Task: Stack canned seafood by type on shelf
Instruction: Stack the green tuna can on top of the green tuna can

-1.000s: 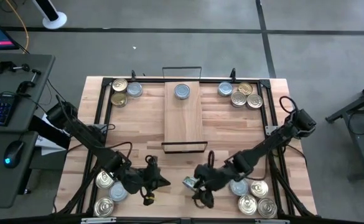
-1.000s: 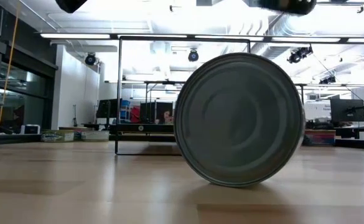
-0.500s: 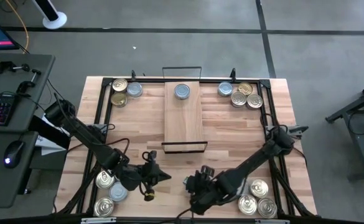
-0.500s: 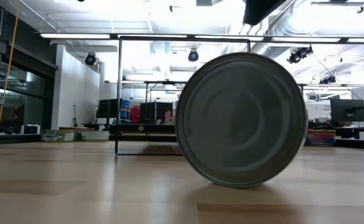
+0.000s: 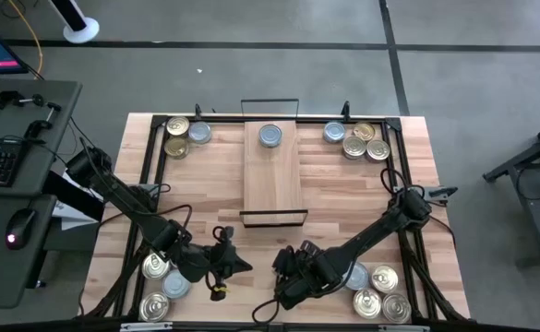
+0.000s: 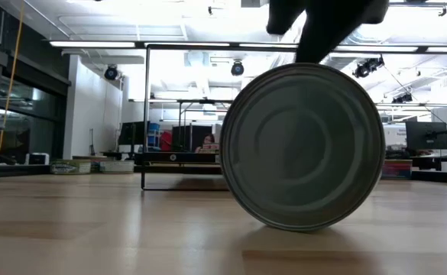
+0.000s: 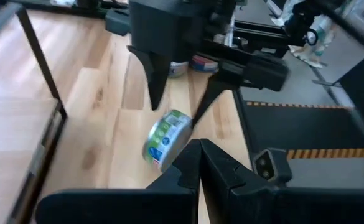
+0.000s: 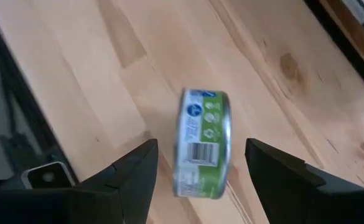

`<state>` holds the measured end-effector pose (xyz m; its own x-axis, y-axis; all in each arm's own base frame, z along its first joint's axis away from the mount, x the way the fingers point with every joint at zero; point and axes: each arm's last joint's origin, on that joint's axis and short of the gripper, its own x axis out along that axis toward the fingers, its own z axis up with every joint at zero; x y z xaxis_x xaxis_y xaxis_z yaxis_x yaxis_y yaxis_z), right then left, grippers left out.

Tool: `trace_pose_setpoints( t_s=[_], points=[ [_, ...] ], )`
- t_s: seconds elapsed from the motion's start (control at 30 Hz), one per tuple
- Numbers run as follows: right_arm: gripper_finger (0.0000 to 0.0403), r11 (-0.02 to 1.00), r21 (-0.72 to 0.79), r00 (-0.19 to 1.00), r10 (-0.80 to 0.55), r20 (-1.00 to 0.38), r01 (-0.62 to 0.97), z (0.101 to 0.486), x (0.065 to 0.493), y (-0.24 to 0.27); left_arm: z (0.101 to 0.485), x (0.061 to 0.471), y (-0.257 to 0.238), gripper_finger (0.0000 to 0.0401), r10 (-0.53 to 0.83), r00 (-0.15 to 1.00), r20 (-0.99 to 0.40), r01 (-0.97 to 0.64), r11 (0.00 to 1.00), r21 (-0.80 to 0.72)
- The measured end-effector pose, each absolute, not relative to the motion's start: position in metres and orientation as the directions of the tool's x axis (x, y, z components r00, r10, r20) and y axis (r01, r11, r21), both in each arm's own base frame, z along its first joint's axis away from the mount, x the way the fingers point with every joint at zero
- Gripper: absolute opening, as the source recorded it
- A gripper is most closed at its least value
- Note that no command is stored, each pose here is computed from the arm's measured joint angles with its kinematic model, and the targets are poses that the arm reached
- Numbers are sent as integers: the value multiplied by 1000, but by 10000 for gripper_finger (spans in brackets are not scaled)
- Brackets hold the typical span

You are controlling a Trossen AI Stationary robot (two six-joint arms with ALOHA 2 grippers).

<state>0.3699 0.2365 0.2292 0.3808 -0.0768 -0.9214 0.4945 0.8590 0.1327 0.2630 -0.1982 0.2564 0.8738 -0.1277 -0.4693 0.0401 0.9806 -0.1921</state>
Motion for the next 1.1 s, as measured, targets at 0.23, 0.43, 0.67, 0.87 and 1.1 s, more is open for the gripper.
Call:
trace_pose_setpoints(
  t_s=[0.23, 0.43, 0.67, 0.87, 1.1],
  points=[
    [233, 857, 142, 341, -41, -939, 495, 212, 368, 235, 253, 262, -197, 0, -158, 846, -510, -1, 955, -297],
    [233, 857, 174, 345, -5, -939, 486, 195, 368, 235, 252, 261, -198, 0, -190, 830, -524, 21, 950, -311],
    [206, 856, 171, 327, 3, -945, 488, 180, 364, 233, 254, 259, -199, 0, -241, 813, -530, 99, 954, -283],
    [115, 855, 194, 339, 23, -941, 481, 184, 366, 235, 276, 244, -188, 0, -258, 818, -514, 162, 961, -224],
    [115, 898, 178, 236, 86, -968, 403, 220, 341, 241, 301, 205, -147, 0, 12, 828, -561, -57, 996, -64]
  ],
)
